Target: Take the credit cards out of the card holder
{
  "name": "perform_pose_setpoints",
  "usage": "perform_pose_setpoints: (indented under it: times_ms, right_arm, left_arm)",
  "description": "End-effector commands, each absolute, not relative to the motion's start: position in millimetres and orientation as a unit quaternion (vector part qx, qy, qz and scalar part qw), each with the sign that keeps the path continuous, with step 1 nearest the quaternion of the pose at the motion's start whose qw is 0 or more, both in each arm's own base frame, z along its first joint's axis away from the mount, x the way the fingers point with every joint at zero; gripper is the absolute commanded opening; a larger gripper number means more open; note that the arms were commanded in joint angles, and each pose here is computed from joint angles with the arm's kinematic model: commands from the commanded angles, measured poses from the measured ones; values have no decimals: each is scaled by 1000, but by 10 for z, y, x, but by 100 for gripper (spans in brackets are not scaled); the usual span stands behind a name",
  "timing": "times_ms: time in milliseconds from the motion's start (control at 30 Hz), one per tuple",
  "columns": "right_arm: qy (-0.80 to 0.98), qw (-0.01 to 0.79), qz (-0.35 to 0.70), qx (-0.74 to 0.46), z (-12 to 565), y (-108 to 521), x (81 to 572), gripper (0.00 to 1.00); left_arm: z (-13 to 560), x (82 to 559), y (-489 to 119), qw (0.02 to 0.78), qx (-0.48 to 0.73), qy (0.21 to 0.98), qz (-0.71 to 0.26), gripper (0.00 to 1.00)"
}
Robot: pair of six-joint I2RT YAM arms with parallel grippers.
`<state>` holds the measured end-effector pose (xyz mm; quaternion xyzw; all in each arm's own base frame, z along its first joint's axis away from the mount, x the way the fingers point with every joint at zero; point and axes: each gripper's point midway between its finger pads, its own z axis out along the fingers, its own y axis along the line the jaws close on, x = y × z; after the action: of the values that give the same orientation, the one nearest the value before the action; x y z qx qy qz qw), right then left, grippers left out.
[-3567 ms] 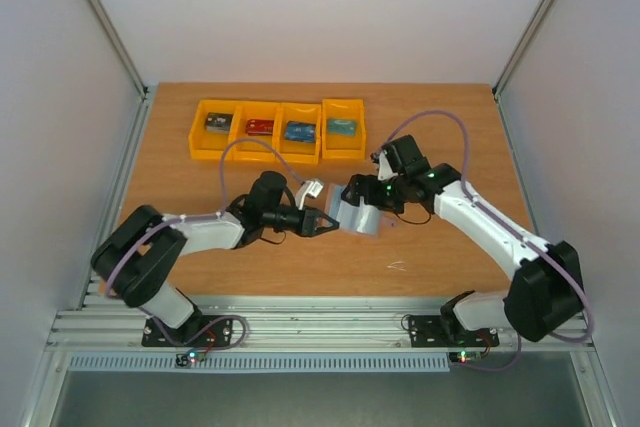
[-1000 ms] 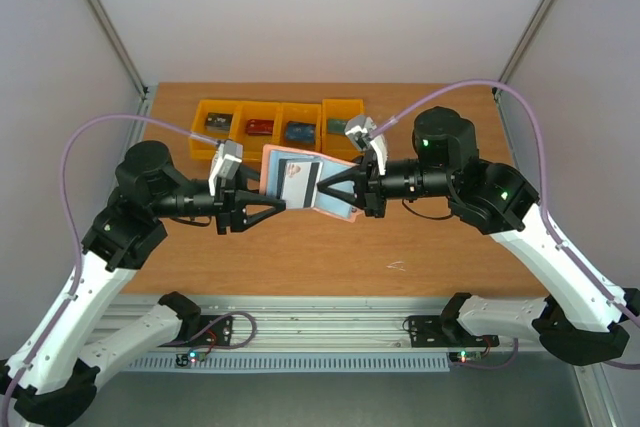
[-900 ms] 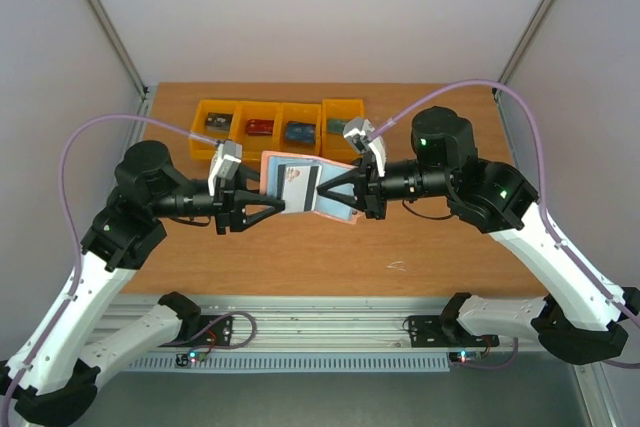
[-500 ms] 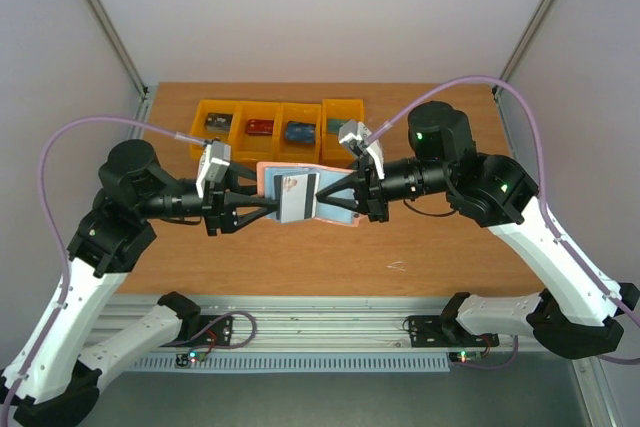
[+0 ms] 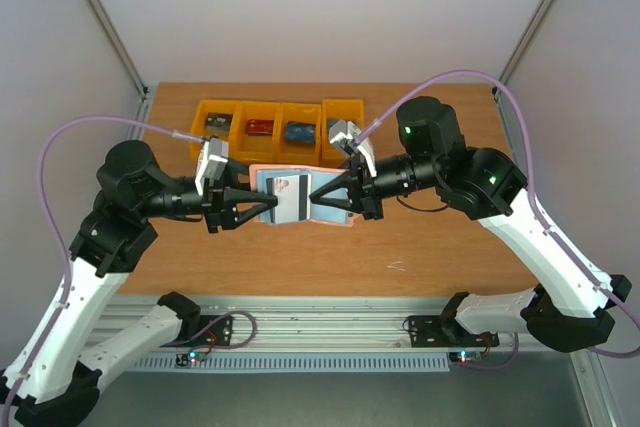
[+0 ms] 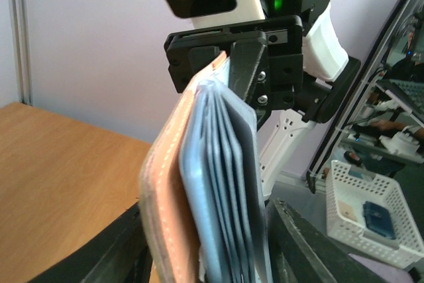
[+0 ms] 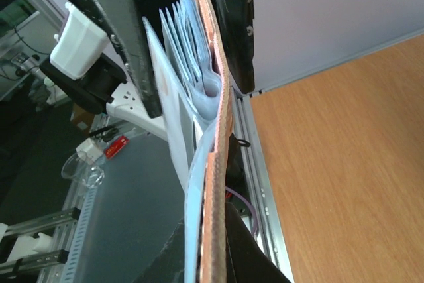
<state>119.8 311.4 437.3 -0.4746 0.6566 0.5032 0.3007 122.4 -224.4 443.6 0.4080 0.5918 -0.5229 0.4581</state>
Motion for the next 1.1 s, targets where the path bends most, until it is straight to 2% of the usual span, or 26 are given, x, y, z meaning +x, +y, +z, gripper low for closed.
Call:
perform_pose_setpoints:
  times_ms: [0,100,267,433,500,633,733,867,1067]
  right_arm:
    - [624,317,517,-492,4581,3070,1084,1]
    - [626,315,515,-494,4563,3059,1075,1]
    - [628,313,514,-495,4538,3063,1079,1]
    - [629,311,512,-495,4537,3046,1065,1]
    - [626,309,515,-497,4548,3040,1047,1]
    - [625,309,516,-497,4557,3025,1029,1]
    - [626,311,516,-496,4575,3010,1023,1]
    - [620,310,521,-498,4611,3024,1012,1]
    - [623,303,520,-499,4575,3093,1066,1]
  left_arm:
    - [4563,1193,-2228,472,406,573,-533,45]
    - [4581,1174,-2203,475,407,576,-527,44]
    - [4592,1135,-2165,478,413,573,-522,48]
    - [4565,1115,-2128,482,416,576,-513,49]
    - [4538,1133,-2129,482,415,579,-510,46]
    - [4550,1285,-2150,501,399,582,-501,35]
    - [4674,1226,-2186,488,391,569,-534,38]
    - [4451,1407,-2224,478,363,610,-516,31]
    - [4404,1389,-2356,461,363,594,-550,32]
